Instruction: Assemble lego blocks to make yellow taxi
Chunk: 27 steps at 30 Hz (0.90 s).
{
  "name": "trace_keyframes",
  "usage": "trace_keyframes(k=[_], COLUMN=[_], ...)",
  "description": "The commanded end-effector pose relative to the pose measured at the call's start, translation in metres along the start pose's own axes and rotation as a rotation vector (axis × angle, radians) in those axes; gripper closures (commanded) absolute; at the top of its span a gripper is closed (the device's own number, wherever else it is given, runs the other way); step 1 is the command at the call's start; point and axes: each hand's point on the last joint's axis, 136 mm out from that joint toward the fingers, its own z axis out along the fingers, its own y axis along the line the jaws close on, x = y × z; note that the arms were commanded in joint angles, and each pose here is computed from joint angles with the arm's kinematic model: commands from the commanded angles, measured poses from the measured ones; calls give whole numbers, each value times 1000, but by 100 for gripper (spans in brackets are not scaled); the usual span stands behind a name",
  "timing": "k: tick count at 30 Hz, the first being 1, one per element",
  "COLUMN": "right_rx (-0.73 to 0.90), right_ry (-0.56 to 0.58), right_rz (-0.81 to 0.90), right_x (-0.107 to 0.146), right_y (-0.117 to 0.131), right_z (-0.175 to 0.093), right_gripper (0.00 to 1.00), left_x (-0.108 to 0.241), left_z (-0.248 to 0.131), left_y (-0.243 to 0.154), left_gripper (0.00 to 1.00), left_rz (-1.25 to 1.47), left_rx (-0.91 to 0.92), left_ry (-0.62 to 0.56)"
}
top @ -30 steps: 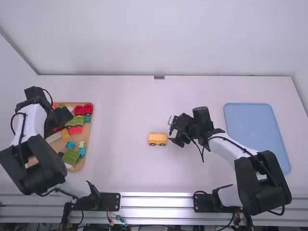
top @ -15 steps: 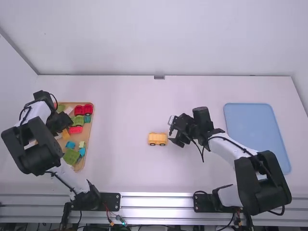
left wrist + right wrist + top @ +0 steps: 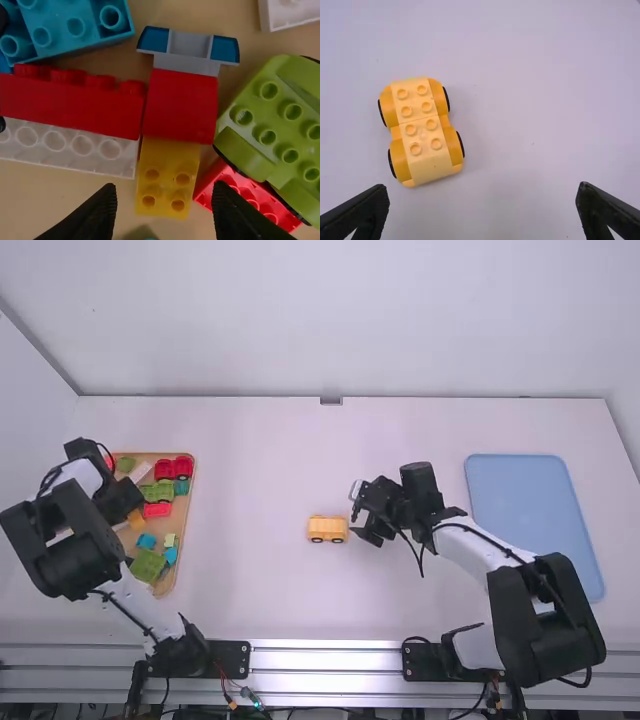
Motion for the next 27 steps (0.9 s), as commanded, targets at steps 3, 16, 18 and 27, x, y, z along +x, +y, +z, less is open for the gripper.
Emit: trace_keyframes(k=[3,16,18,27], right_rx=[10,1,0,1], right_ry=[-23,-18,-17,-18], right_rz=[-17,-13,-13,-13], right_x=[-12,-11,-10,-11], right_y=[-4,-2,-1,-2], right_z=[-3,-3,-3,-3], right_gripper=[1,1,2,1], left_x=[10,20,20,18], left_z=[14,34,36,35], left_y=[-1,2,0,-5], left_gripper=[46,54,60,77], left_rz=[13,22,24,20], left_rx=[7,14,17,36], left_ry=[11,-27,-36,-46])
